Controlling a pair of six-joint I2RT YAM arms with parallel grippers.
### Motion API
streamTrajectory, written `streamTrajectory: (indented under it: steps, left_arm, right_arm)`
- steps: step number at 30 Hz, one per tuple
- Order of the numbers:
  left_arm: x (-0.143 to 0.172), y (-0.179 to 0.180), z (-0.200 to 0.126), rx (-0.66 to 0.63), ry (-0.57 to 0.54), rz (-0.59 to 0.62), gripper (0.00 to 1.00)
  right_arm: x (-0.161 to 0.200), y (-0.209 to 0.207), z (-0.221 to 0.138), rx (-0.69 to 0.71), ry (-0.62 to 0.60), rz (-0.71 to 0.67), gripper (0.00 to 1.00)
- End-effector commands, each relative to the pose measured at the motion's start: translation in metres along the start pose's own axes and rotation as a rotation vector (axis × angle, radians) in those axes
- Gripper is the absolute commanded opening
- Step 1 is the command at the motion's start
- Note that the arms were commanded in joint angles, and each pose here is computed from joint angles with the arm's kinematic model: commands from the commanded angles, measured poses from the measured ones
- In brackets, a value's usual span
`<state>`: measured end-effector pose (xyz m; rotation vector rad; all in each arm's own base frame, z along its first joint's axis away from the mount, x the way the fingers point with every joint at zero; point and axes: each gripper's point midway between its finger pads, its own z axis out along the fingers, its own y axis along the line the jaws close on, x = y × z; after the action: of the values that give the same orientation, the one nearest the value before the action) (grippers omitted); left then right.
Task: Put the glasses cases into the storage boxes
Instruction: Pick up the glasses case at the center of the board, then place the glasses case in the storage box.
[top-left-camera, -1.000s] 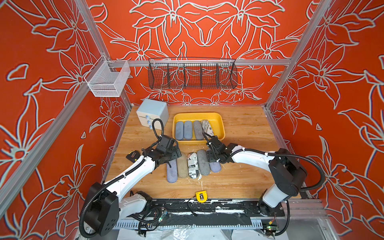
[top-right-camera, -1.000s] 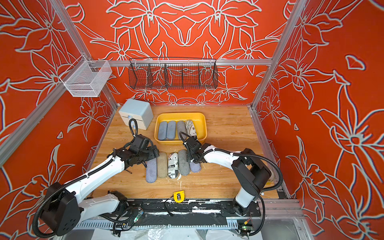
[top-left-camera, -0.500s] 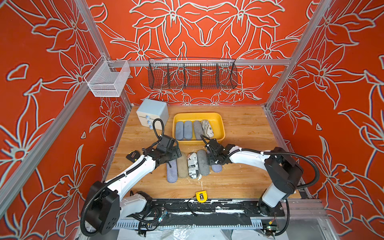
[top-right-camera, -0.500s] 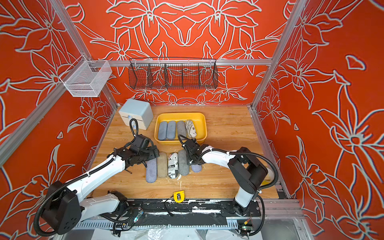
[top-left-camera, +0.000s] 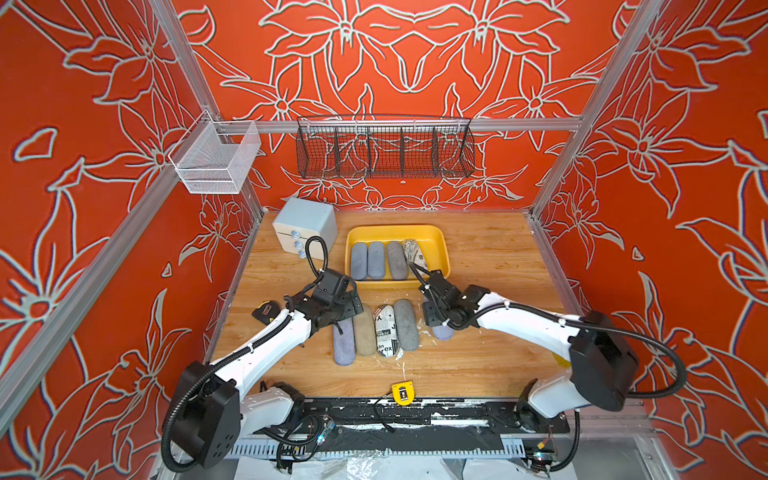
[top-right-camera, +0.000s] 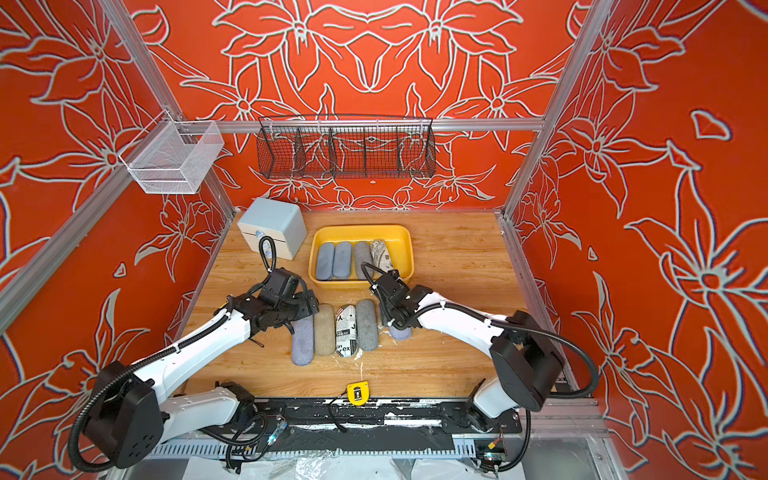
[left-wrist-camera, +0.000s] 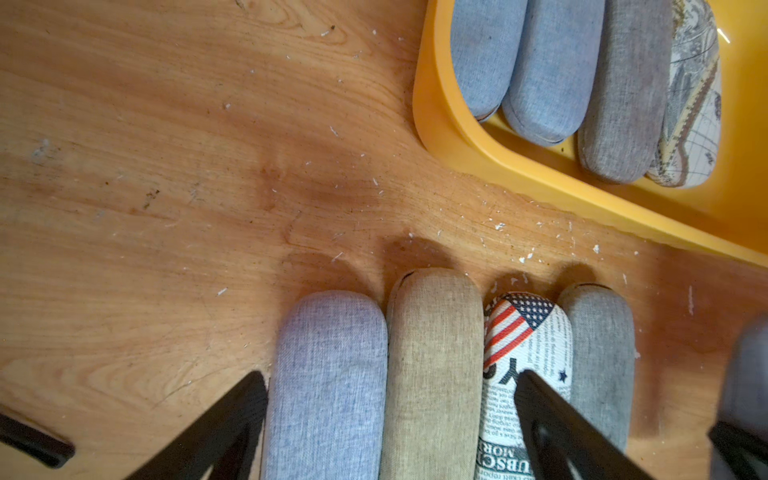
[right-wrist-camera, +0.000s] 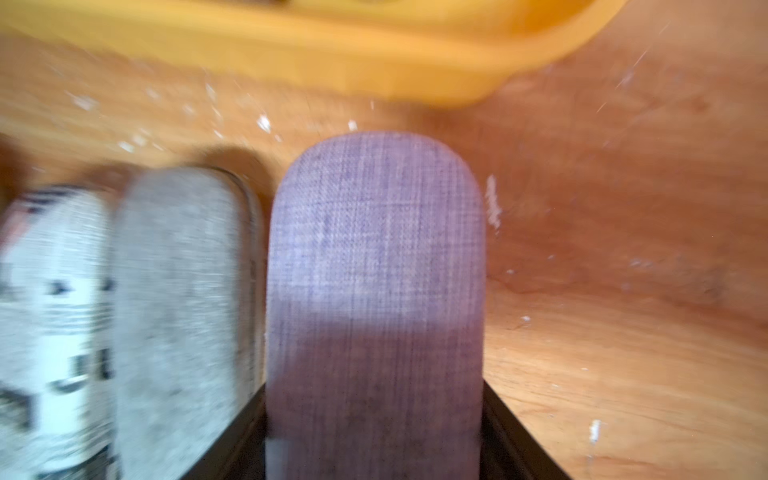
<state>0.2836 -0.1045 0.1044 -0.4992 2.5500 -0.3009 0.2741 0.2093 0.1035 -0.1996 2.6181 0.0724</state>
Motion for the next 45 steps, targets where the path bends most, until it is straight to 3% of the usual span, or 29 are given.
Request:
streamTrajectory:
  steps: [1, 7, 14, 20, 45]
  left_arm:
    - [-0.008, -0.001, -0.005, 0.001, -0.018, -0.005, 0.93]
    - [-0.005, 0.001, -0.004, 0.007, -0.017, -0.005, 0.93]
    - [-0.003, 0.005, -0.007, 0.007, -0.023, -0.015, 0.93]
    - [-0.003, 0.009, -0.01, 0.004, -0.031, -0.021, 0.93]
    - [-0.002, 0.013, -0.007, -0.006, -0.024, -0.024, 0.93]
  right_arm:
    - [-0.042, -0.003, -0.031, -0.008, -0.115, -0.015, 0.63]
    - [-0.117, -0.004, -0.038, -0.05, -0.241, -0.02, 0.63]
    - [-0.184, -0.007, 0.004, -0.03, -0.246, -0.071, 0.63]
    - [-0.201, -0.018, 0.05, 0.019, -0.187, -0.108, 0.63]
    - [-0.212, -0.044, 0.118, 0.08, -0.105, -0.063, 0.64]
